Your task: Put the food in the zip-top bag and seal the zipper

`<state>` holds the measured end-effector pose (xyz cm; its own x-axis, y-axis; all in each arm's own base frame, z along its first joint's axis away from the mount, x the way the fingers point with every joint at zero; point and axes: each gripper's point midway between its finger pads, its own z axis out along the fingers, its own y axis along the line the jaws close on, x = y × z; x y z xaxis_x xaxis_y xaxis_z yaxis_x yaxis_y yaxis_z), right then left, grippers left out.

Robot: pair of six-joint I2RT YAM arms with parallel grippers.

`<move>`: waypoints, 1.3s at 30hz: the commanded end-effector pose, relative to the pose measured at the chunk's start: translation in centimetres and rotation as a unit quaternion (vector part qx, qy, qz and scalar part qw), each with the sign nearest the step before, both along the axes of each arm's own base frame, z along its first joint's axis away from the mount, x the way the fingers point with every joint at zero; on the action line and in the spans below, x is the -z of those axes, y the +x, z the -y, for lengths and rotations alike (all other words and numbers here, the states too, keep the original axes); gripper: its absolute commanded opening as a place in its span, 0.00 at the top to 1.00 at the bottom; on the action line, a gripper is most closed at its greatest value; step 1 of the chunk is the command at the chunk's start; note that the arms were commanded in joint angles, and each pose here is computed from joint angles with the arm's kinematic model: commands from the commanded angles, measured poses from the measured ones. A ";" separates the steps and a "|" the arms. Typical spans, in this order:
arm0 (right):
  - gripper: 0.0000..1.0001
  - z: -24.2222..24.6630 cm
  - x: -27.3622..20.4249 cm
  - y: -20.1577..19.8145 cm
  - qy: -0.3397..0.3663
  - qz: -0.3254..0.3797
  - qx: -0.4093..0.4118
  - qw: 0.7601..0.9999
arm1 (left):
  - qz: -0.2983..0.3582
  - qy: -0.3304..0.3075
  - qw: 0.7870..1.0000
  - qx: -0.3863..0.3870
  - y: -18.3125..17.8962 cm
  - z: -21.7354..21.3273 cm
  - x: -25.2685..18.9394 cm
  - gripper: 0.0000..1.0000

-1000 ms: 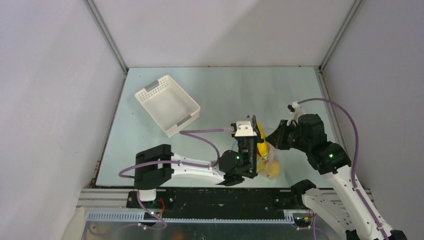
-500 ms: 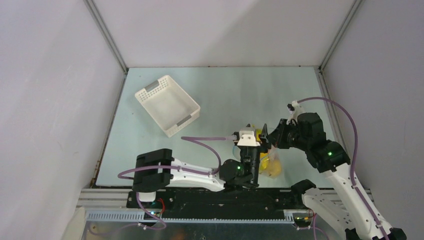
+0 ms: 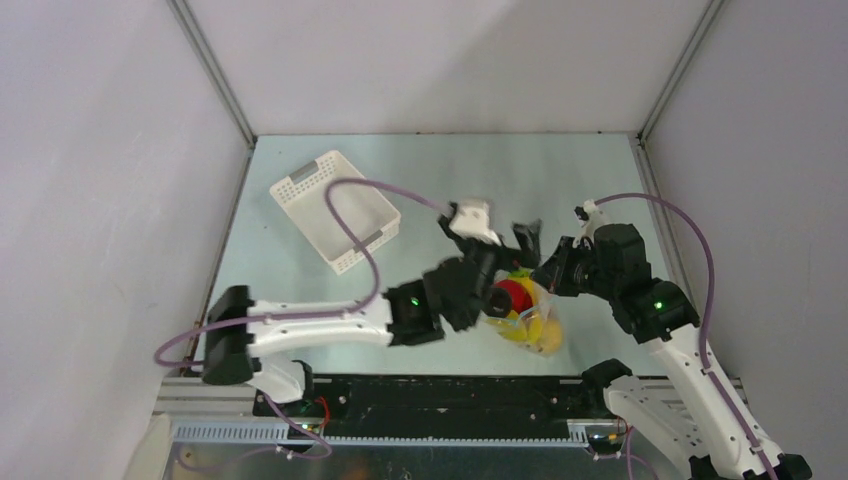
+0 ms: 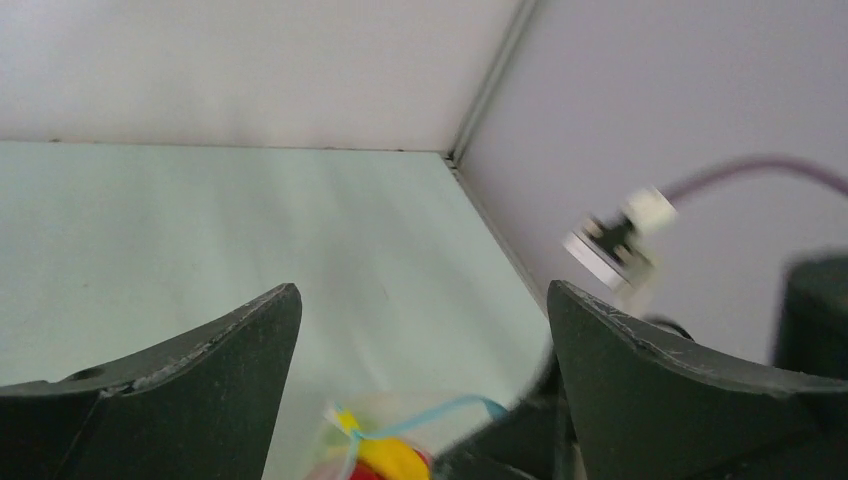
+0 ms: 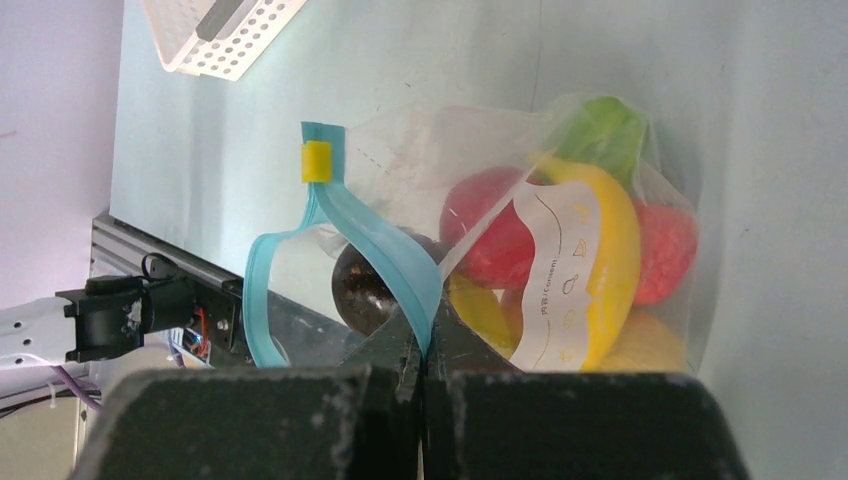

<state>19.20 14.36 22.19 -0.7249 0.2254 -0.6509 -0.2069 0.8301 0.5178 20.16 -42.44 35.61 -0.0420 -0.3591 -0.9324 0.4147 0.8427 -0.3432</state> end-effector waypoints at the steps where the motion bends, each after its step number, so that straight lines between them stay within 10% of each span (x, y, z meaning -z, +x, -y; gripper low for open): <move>1: 1.00 -0.1 -2.7 0.6 0.020 0.038 0.005 0.999 | -0.087 -0.017 0.995 0.049 1.2 -2.4 0.6 0.00; 15: 1.00 0.0 -1.8 0.5 0.001 0.027 -0.004 1.000 | -0.194 -0.028 0.981 0.005 3.2 -12.9 5.6 0.00; 25: 1.00 -2.9 -3.1 -0.6 0.023 0.070 -0.134 0.988 | -0.174 0.009 0.959 0.223 -2.2 -11.6 7.1 0.00; 33: 1.00 -6.4 -7.2 -3.6 0.071 0.174 -0.335 0.923 | -0.187 0.070 0.919 0.339 -5.0 -8.1 8.8 0.00; 39: 1.00 -7.6 -7.6 -3.5 0.091 0.156 -0.397 0.900 | -0.142 0.037 0.928 0.342 -6.4 -11.0 8.2 0.00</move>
<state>16.37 20.40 26.10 -0.6200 -0.1270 -0.7743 -0.7251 0.4699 0.5035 15.34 -33.12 24.75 -0.5576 -0.0308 -0.8295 0.6937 0.5316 -0.4860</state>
